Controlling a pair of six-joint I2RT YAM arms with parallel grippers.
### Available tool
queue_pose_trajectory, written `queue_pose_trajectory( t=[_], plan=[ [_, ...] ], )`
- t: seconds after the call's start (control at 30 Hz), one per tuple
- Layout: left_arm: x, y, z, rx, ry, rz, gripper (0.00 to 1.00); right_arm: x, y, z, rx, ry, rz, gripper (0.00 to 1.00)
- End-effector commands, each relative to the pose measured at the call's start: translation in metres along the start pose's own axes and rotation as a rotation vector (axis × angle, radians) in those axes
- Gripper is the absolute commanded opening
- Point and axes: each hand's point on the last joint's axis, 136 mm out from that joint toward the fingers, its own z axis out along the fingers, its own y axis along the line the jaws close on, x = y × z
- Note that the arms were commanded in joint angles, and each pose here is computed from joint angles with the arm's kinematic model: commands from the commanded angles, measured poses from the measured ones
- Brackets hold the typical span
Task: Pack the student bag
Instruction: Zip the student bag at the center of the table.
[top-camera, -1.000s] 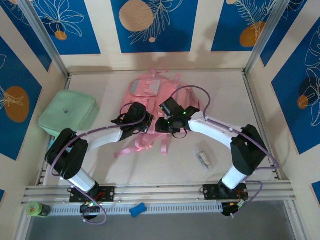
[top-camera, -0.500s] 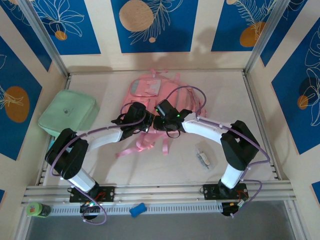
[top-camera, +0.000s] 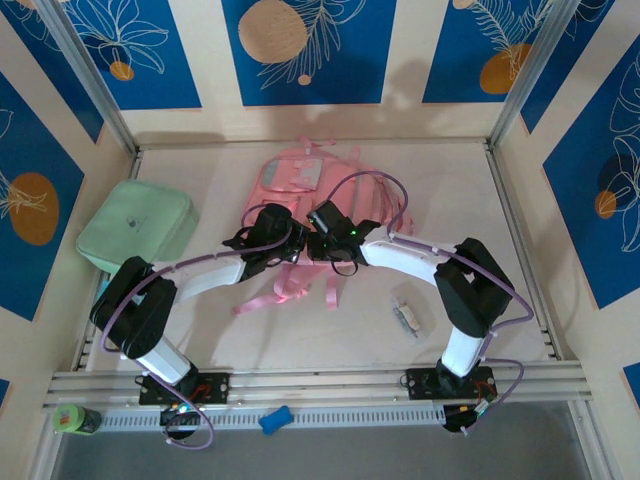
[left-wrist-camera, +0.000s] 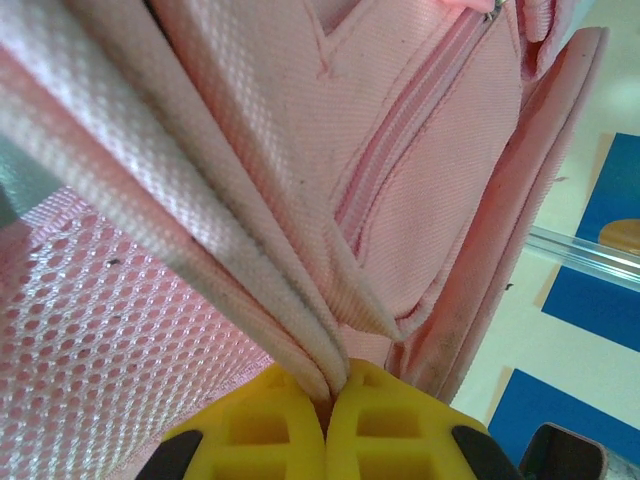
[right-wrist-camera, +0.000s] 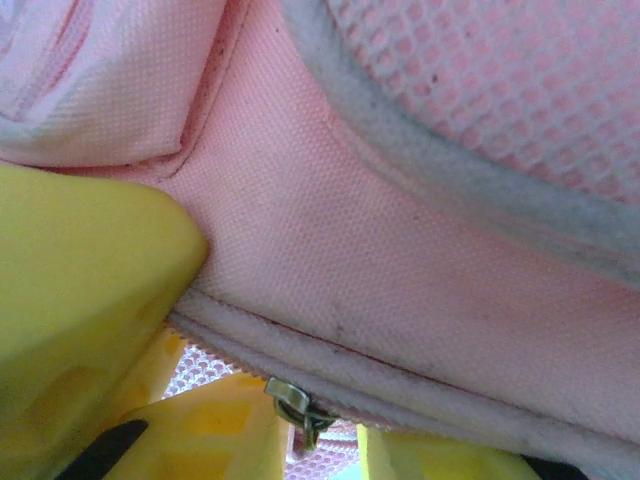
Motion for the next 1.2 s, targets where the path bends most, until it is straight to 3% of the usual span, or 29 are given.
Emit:
queue_pose_trajectory(
  t=[0.0, 0.33, 0.53, 0.8, 1.0, 1.17],
  plan=[
    [0.023, -0.045, -0.008, 0.134, 0.084, 0.020, 0.00, -0.025, 0.007, 0.002, -0.011, -0.079, -0.031, 0.24],
    [0.015, -0.047, -0.010, 0.124, 0.057, 0.063, 0.00, -0.019, -0.015, -0.011, 0.110, -0.030, 0.022, 0.05],
    [-0.006, -0.040, -0.014, 0.084, -0.001, 0.106, 0.00, 0.013, -0.030, -0.026, 0.130, 0.129, 0.058, 0.00],
    [-0.021, -0.030, -0.012, 0.049, -0.009, 0.141, 0.00, 0.046, -0.054, -0.045, 0.110, 0.277, 0.063, 0.00],
    [-0.024, -0.026, -0.013, 0.031, -0.002, 0.178, 0.00, 0.039, -0.094, -0.062, 0.187, 0.243, 0.012, 0.00],
    [-0.024, -0.027, -0.012, 0.028, 0.003, 0.206, 0.00, 0.027, -0.064, -0.062, 0.027, 0.219, -0.144, 0.00]
  ],
)
